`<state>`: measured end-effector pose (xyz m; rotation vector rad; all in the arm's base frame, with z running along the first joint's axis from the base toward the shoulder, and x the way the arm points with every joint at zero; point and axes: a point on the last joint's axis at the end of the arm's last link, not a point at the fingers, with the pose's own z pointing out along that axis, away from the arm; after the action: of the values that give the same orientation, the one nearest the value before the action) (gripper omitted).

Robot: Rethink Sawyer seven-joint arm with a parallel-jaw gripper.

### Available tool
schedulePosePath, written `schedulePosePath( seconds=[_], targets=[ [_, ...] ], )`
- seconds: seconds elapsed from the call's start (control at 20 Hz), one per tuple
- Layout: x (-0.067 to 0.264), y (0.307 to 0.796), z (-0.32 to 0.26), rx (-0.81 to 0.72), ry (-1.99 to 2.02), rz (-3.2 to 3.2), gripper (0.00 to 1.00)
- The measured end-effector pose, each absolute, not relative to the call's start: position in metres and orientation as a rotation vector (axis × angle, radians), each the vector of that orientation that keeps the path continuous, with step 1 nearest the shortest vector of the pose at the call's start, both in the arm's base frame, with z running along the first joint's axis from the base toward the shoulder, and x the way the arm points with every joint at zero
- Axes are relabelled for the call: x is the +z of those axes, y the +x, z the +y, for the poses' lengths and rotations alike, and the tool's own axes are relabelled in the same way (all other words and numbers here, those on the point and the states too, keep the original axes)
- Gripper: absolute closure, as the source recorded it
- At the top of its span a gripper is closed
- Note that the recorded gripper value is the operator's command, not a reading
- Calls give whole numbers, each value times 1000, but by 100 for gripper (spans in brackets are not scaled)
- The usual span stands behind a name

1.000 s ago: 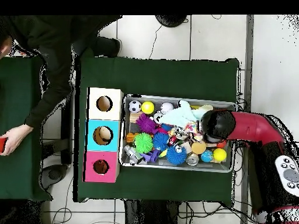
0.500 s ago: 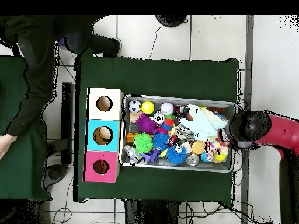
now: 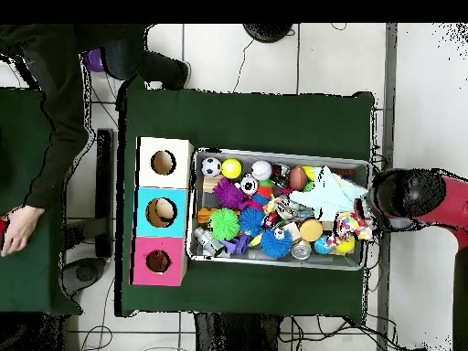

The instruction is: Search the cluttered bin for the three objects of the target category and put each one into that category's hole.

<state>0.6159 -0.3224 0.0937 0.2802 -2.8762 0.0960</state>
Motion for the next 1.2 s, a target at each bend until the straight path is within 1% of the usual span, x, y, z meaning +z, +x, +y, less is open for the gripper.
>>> schedulePosePath(
  seconds=[0.65, 1.2],
  targets=[
    [101, 630, -312, 49, 274, -2894, 100],
    [97, 645, -276, 47, 352, -2882, 100]
  ],
)
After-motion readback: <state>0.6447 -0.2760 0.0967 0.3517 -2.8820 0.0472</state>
